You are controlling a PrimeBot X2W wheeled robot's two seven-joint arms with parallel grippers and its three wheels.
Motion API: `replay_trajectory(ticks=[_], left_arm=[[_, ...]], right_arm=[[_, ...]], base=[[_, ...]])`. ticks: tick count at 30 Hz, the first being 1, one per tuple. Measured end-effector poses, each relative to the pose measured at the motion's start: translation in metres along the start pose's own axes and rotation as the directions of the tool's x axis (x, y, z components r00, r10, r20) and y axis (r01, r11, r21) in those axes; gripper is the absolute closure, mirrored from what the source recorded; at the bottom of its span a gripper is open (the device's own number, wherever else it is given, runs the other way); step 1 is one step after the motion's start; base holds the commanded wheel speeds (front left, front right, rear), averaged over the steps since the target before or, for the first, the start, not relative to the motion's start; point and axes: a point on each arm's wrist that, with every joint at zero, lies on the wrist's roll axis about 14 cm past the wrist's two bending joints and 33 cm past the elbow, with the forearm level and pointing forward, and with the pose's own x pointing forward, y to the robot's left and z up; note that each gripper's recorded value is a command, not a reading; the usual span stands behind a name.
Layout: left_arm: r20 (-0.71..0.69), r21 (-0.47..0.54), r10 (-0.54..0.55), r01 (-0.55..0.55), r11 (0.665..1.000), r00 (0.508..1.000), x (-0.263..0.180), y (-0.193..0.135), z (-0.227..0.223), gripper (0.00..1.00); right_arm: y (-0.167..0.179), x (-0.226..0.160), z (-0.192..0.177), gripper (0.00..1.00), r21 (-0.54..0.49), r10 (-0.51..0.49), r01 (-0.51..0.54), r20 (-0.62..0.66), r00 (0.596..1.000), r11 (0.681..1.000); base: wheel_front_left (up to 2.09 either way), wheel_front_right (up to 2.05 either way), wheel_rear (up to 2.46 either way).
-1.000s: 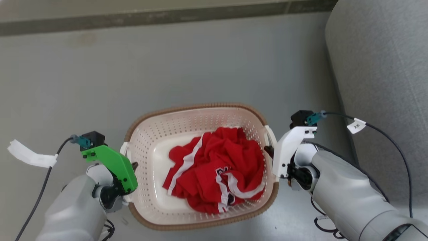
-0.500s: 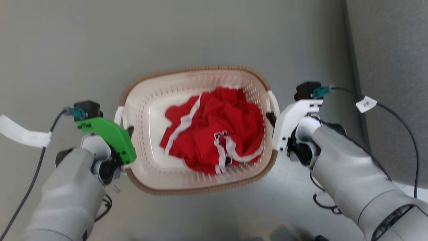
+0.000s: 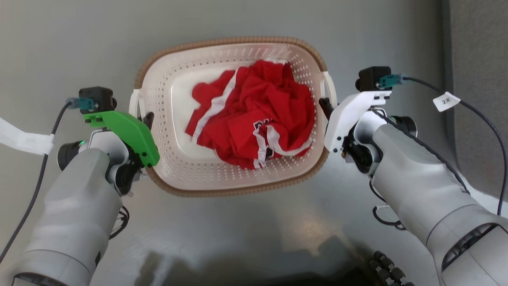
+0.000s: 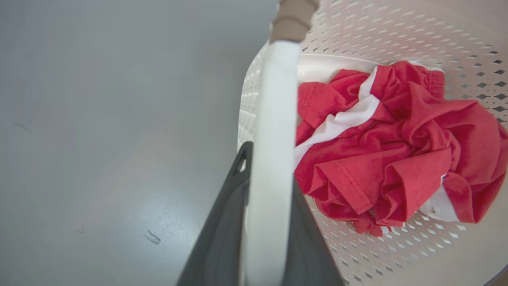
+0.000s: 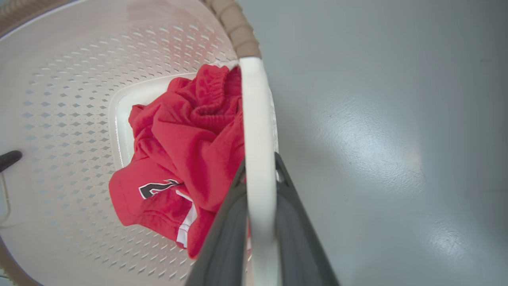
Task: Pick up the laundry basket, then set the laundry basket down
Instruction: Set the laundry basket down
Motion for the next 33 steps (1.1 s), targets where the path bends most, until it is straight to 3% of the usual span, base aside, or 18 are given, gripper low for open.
replay_trajectory(ticks=[33], left_arm=[[0.027, -0.026, 0.024, -0.023, 0.999, 0.999, 0.037, 0.019, -0.02, 1.0]], right_arm=[[-0.024, 0.042, -0.027, 1.0, 0.001, -0.064, 0.064, -0.054, 0.996, 0.998]], base=[[0.0, 0.0, 0.0]])
